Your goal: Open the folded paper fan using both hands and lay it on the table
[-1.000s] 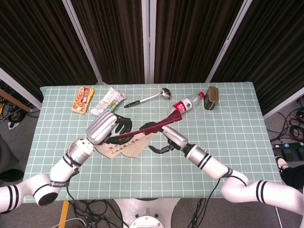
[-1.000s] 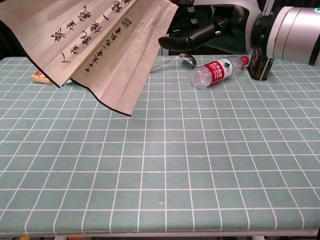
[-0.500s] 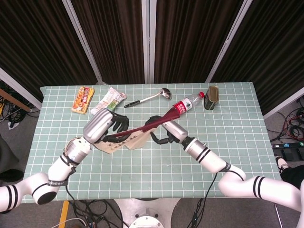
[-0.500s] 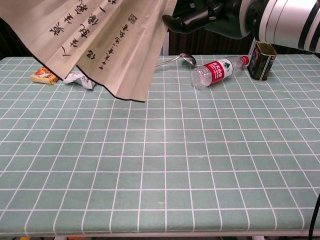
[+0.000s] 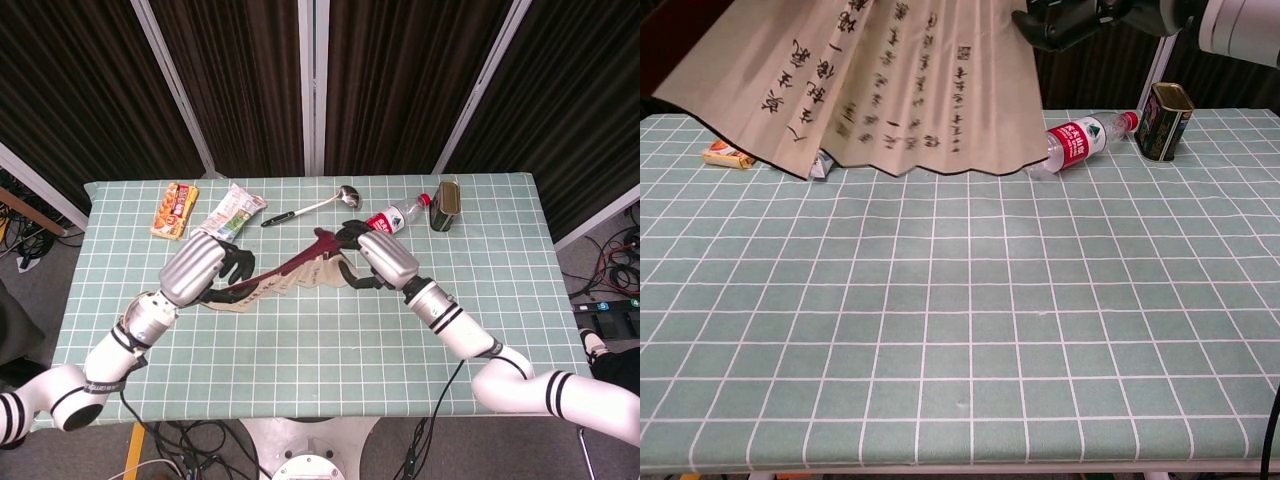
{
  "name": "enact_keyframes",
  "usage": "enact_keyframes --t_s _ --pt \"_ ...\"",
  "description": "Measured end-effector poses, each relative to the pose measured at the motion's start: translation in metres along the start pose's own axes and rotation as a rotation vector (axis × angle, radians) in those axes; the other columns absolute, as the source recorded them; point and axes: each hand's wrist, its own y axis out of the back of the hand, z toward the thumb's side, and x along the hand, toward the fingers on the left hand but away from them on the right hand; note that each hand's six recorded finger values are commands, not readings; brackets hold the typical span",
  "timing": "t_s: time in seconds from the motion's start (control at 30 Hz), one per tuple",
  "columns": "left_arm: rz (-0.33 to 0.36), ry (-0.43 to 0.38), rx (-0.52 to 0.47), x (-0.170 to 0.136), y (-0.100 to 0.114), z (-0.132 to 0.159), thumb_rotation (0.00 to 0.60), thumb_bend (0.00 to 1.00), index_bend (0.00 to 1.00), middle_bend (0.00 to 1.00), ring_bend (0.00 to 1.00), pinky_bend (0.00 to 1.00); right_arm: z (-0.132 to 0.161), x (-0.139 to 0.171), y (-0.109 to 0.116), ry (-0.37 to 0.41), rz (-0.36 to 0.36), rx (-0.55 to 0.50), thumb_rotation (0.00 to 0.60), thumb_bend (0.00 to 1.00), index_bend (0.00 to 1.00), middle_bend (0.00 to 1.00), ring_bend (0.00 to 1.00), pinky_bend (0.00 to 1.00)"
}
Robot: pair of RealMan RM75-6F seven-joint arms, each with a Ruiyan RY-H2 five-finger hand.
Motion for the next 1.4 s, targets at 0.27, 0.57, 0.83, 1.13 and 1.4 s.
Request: enact_keyframes --t_s 0.27,0.57,0.83,1.13,1.4 --pt "-0.03 0.019 0.236 -0.02 -0.023 -0.018 0.6 0.39 0.68 0.78 0.78 0.88 -0.012 0.027 0.028 -0.013 -0.178 0.397 0.6 0.8 0.7 0.43 0.25 0.13" --pt "-0.017 -0.003 0.52 -0.033 -0.044 -0.025 0.6 0.39 0.68 0.78 0.78 0.88 -0.026 0.06 0.03 -0.045 -0.327 0.639 0.6 0.78 0.68 0.43 0.25 0.12" --pt "-0.013 -0.022 0.707 -0.047 -0.074 -0.027 0.6 0.39 0.68 0.78 0.78 0.88 -0.034 0.085 0.01 -0.06 -0.406 0.768 0.6 0.78 0.66 0.42 0.25 0.06" --pt "0.013 -0.061 0.852 -0.054 -0.096 -0.016 0.6 0.39 0.66 0.76 0.78 0.88 -0.049 0.114 -0.016 -0.097 -0.447 0.868 0.6 0.72 0.47 0.34 0.16 0.0" --pt "-0.122 -0.054 0.795 -0.062 -0.118 -0.004 0.6 0.13 0.34 0.55 0.6 0.75 -0.06 0.139 -0.04 -0.175 -0.342 0.817 0.591 0.55 0.0 0.09 0.0 0.0"
